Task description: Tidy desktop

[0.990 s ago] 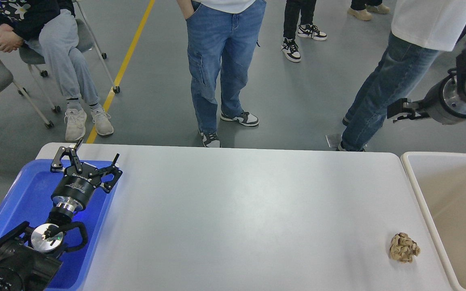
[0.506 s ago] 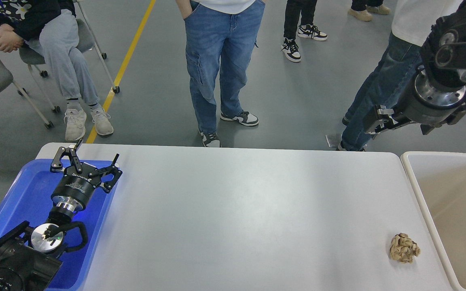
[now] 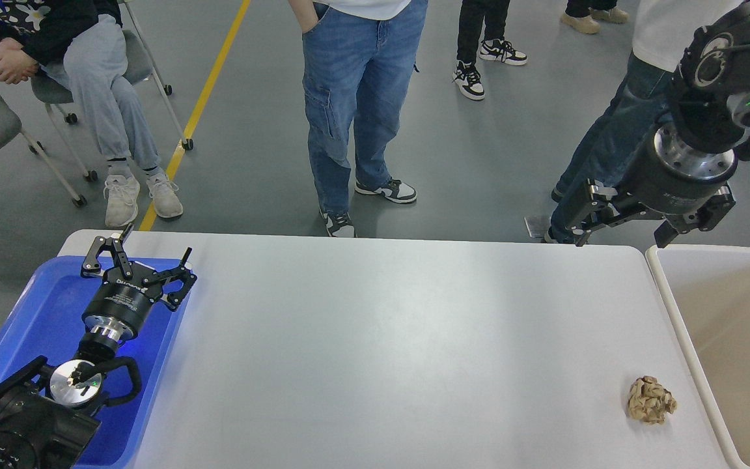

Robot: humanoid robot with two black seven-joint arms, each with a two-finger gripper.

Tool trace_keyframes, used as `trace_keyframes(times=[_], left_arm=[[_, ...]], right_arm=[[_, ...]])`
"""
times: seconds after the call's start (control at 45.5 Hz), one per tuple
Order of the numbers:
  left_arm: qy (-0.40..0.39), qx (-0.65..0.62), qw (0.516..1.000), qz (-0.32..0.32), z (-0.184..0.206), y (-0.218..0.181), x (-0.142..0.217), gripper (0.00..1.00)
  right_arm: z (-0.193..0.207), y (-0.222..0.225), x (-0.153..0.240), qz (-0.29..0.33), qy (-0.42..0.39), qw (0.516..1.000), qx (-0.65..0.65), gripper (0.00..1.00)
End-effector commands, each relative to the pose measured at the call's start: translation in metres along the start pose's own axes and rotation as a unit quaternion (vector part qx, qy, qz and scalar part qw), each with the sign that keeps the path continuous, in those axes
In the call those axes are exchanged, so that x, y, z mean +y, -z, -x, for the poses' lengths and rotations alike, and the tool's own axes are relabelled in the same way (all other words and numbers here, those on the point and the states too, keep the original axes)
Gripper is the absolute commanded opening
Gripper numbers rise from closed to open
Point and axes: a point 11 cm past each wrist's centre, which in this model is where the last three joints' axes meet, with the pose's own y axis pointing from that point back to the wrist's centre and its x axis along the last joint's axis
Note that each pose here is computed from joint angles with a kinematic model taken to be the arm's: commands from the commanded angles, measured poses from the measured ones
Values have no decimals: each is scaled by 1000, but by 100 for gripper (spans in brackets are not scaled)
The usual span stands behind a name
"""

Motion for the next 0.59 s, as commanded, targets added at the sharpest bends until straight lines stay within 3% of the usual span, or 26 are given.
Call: trace_keyframes(times=[0.0, 0.572], left_arm=[[0, 0, 1000, 0, 0, 0, 0, 100], [0, 0, 1000, 0, 0, 0, 0, 100]], right_arm=[[1, 1, -1, -2, 6, 1000, -1, 100], [1, 0, -1, 1, 5, 1000, -1, 100]])
